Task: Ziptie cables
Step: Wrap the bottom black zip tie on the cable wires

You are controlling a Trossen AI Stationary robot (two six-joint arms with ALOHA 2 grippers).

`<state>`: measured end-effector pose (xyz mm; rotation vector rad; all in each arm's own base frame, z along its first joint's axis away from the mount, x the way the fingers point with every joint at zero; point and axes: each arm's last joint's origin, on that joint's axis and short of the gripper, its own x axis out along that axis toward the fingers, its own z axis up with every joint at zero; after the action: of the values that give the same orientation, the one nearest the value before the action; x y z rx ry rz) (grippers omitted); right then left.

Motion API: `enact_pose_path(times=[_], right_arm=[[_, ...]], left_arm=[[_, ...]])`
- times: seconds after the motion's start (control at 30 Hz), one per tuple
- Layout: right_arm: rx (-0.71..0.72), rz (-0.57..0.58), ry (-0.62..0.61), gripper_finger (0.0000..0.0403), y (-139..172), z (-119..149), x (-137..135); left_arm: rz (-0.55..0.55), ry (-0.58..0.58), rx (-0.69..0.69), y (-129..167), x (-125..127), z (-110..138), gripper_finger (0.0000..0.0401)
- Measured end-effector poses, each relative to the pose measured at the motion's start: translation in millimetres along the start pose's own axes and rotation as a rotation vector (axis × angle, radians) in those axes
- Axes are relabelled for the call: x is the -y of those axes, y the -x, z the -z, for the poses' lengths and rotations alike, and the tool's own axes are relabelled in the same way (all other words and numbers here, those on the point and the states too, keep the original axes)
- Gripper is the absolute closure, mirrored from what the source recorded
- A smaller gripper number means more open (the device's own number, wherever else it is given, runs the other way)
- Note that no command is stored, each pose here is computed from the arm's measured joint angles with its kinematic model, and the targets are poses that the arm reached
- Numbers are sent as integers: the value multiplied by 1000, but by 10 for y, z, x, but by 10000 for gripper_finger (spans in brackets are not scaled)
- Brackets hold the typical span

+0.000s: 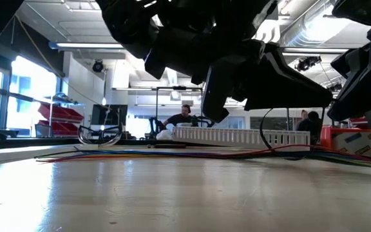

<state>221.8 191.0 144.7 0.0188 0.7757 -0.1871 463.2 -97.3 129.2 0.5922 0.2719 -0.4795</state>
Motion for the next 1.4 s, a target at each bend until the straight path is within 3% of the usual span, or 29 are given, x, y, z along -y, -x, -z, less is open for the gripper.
enact_pose_path(times=[0.17, 0.27, 0.67, 0.9, 1.1, 1.27, 1.4], right_arm=[[6, -5, -6, 403, -1, -7, -5], [7, -6, -7, 403, -1, -8, -6], [13, -12, -13, 403, 0, -15, -14], [11, -22, -26, 403, 4, -13, -23], [24, -41, -118, 403, 85, 62, -103], [4, -89, -214, 403, 105, 254, -277], [12, -98, -281, 403, 86, 424, -393]], left_arm=[[12, -14, 13, 0, -1, -5, 299], [13, -50, 13, 0, 0, -3, 292], [19, -37, 18, -3, 8, -11, 386], [20, -24, 17, -2, 4, -5, 396], [12, 1, 9, 21, -97, 72, 401], [-61, 1, -39, 63, -266, 191, 401], [-49, 18, -39, 78, -307, 231, 401]])
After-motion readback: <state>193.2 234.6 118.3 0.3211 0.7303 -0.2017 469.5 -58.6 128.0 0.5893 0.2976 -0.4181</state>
